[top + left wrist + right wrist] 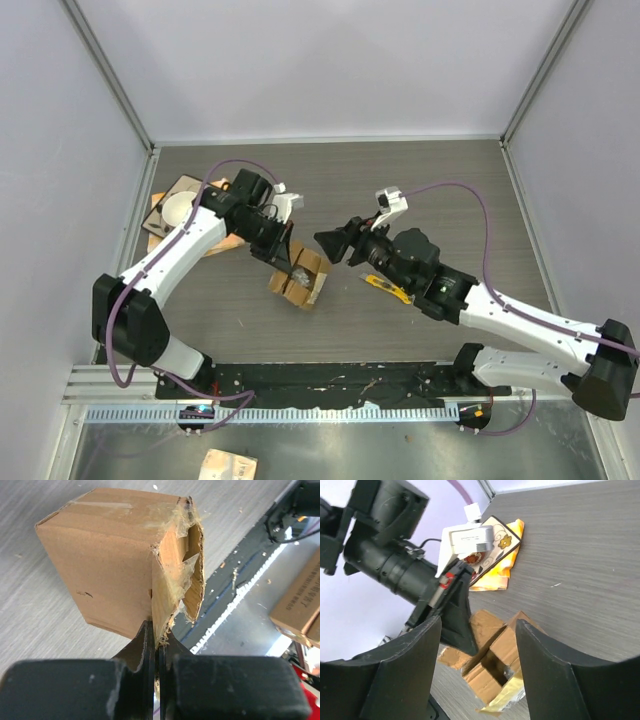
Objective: Unpack the express box
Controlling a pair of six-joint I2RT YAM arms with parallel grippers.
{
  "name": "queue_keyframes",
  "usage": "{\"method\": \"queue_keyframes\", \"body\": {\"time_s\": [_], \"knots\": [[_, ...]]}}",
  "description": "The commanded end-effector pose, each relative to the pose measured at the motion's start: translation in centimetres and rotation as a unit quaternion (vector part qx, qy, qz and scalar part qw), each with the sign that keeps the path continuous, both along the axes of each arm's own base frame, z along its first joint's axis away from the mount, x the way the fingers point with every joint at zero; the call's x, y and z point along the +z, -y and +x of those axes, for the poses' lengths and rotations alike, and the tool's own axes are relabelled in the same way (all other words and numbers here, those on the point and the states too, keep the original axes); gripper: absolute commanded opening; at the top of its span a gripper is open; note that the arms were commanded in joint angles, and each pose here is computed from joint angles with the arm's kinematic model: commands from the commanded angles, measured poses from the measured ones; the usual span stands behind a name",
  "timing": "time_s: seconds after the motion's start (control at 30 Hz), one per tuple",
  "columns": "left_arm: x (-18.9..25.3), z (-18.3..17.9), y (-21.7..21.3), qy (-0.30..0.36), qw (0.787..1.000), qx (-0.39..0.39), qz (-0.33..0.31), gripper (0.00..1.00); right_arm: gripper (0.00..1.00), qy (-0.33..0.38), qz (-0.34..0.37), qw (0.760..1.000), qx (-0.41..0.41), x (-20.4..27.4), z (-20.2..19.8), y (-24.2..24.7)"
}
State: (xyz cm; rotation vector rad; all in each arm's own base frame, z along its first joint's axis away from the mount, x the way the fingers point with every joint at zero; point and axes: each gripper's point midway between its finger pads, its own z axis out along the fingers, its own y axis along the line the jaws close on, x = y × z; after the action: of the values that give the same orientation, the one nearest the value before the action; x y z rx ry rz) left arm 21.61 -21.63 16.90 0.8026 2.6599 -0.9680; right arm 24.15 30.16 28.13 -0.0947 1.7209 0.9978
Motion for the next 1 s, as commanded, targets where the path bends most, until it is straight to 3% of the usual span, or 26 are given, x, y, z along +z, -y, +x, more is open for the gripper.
{"method": "queue_keyframes", "body": {"time_s": [0.0,0.1,0.27,0.4,0.7,0.83,0.97], "knots": [[0.6,1.9,-0.7,0.065,0.997,0.032,0.023,0.00,0.65,0.055,-0.106,0.992,0.044,0.4,-2.3,-1.8],[0.6,2.1,-0.6,0.067,0.997,0.037,0.024,0.00,0.46,0.068,-0.151,0.983,0.083,-0.8,-4.5,-4.1],[0.4,1.5,-0.4,0.056,0.998,0.033,0.023,0.00,0.36,0.087,-0.259,0.958,0.085,-6.2,-6.5,-6.0],[0.4,1.0,-0.2,0.052,0.998,0.028,0.020,0.00,0.24,0.076,-0.286,0.953,0.072,-8.6,-6.3,-6.7],[0.7,0.1,0.4,0.038,0.999,0.025,0.006,0.00,0.25,0.036,-0.262,0.964,0.006,-10.3,-4.3,-8.1],[1.0,-0.2,0.5,0.039,0.999,0.022,0.002,0.00,0.26,0.005,-0.206,0.979,0.007,-10.9,-4.2,-9.4],[1.2,-0.5,0.6,0.035,0.999,0.019,-0.003,0.00,0.33,-0.015,-0.185,0.982,-0.026,-11.5,-3.3,-8.9]]}}
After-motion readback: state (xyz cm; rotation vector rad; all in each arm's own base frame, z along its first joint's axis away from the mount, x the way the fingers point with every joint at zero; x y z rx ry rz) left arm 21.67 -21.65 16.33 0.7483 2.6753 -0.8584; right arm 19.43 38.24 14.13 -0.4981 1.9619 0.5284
